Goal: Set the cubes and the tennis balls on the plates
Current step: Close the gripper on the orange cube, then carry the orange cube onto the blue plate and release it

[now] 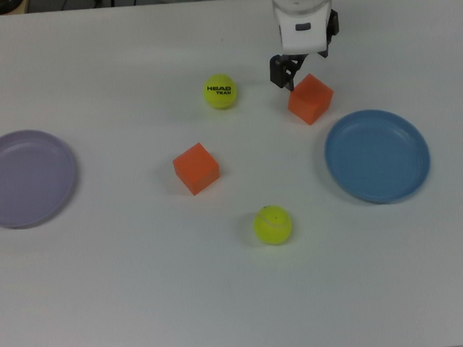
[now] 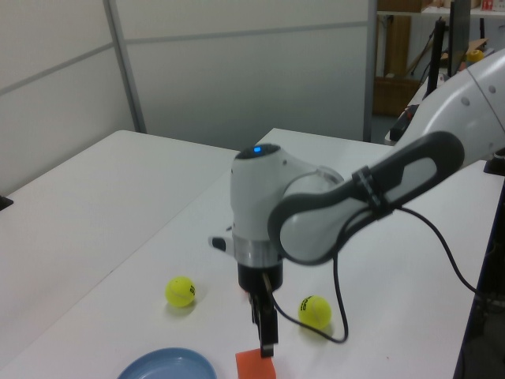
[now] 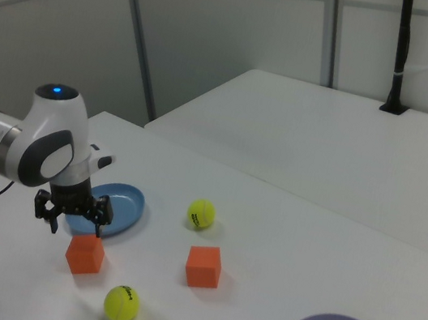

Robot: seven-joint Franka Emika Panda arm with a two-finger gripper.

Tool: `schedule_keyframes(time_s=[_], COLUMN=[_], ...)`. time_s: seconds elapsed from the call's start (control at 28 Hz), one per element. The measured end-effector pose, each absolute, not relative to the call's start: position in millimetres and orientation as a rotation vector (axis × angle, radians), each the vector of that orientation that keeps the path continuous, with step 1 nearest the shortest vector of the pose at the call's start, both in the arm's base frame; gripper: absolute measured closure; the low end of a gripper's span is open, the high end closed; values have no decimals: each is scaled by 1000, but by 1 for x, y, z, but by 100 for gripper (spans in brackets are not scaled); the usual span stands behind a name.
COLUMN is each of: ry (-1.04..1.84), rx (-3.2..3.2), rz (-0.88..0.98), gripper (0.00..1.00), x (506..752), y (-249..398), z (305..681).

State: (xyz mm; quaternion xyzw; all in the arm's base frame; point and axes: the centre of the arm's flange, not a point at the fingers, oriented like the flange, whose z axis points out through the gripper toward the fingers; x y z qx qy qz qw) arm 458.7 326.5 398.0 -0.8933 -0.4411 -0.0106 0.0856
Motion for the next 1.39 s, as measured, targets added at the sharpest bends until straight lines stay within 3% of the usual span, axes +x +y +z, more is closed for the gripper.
schedule_keyframes(time_s=[0.21, 1.04, 1.14, 1.29, 1.39], ry=[-1336, -1364, -1366, -1398, -1409], rx=[-2651, -2661, -2673, -2679, -2677], rz=[-35, 3, 14, 18, 12], gripper=[0, 2, 11, 32, 35], x=[451, 462, 462, 459, 457], y=[334, 336, 337, 342, 345], z=[389, 332, 327, 322, 323])
